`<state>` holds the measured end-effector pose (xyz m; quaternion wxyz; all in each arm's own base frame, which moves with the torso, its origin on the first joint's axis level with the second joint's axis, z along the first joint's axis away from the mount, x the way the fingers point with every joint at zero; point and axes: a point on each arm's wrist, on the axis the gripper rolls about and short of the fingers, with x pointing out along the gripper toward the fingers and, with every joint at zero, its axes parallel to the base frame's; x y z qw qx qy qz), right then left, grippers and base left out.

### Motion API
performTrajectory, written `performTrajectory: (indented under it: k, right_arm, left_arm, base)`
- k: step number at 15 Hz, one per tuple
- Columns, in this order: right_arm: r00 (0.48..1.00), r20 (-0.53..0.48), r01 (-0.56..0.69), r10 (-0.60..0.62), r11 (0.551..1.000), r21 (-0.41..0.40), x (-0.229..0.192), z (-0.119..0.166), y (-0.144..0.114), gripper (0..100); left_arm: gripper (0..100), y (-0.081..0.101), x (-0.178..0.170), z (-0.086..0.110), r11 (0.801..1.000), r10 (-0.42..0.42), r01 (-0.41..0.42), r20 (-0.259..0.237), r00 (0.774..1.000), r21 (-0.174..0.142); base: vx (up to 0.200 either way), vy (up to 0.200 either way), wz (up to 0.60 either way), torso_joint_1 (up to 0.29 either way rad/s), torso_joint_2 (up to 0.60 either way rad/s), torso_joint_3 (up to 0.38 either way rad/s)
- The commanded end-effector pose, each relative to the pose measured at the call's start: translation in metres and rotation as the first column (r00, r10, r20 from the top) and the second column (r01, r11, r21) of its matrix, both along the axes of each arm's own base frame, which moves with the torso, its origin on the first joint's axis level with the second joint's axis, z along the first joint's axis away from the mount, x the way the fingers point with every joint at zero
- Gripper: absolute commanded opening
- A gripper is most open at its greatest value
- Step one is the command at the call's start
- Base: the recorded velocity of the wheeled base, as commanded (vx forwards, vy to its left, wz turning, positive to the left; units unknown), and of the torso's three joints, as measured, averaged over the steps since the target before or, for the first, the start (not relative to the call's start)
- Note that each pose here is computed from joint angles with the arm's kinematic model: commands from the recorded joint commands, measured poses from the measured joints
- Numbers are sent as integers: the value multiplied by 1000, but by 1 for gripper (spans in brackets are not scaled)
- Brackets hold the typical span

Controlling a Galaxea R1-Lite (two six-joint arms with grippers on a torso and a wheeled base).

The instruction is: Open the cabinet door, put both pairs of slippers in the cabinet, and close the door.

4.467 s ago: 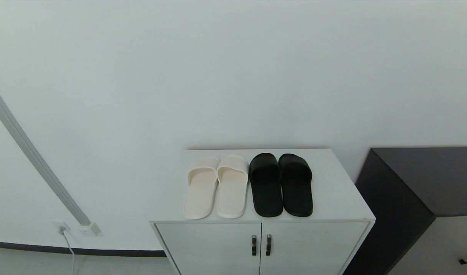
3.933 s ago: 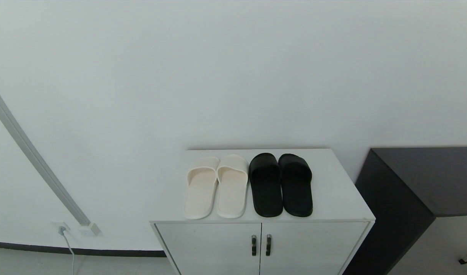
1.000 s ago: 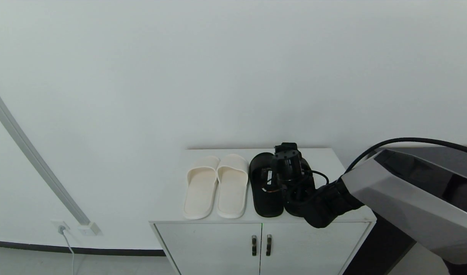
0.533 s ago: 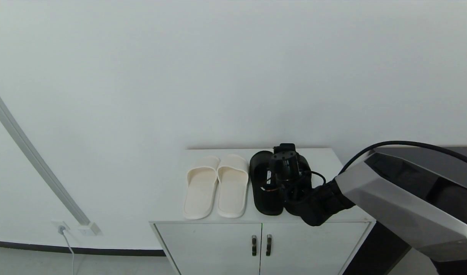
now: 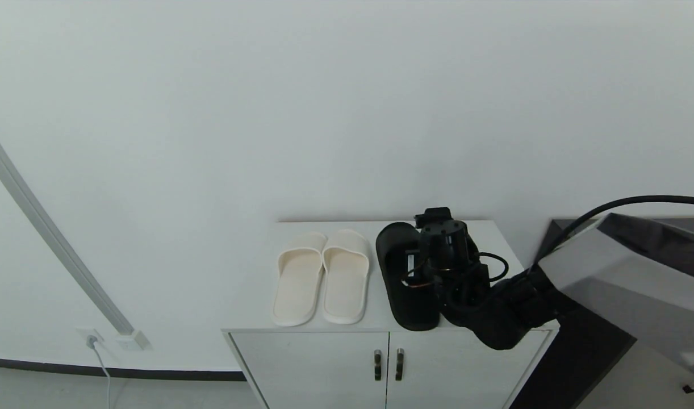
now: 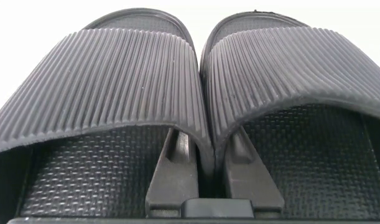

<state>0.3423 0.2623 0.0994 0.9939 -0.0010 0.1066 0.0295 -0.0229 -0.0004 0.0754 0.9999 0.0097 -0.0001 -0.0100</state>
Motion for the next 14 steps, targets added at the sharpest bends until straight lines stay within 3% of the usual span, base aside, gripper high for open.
performTrajectory:
  k: [1,2,3,6,9,11,14]
  right_arm:
    - [993,53,-111,110,994,8,-46,36,-20,0]
    - [993,53,-111,110,994,8,-46,36,-20,0]
    - [967,21,-253,253,967,15,-79,40,-30,0]
    - [907,-5,-419,420,907,43,-113,46,-45,0]
    - [800,-27,-595,599,799,89,-141,51,-63,0]
    - [751,-56,-652,658,752,101,-151,45,-67,0]
    - [731,-78,-670,678,735,101,-156,39,-64,0]
  left_arm:
    - [100,0,0,0,1000,0,0,0,1000,2]
    - [100,0,0,0,1000,0,0,0,1000,2]
    - [100,0,0,0,1000,0,0,0,1000,2]
    - [100,0,0,0,1000,0,0,0,1000,1]
    - [100,0,0,0,1000,0,0,0,1000,1]
    - [100,0,0,0,1000,0,0,0,1000,-1]
    - [100,0,0,0,1000,0,0,0,1000,-1]
  base:
    - [0,0,0,0,0,0]
    - [0,0,0,0,0,0]
    - [0,0,0,0,0,0]
    - [0,0,0,0,0,0]
    - [0,0,0,0,0,0]
    - [0,0,0,0,0,0]
    - [0,0,0,0,0,0]
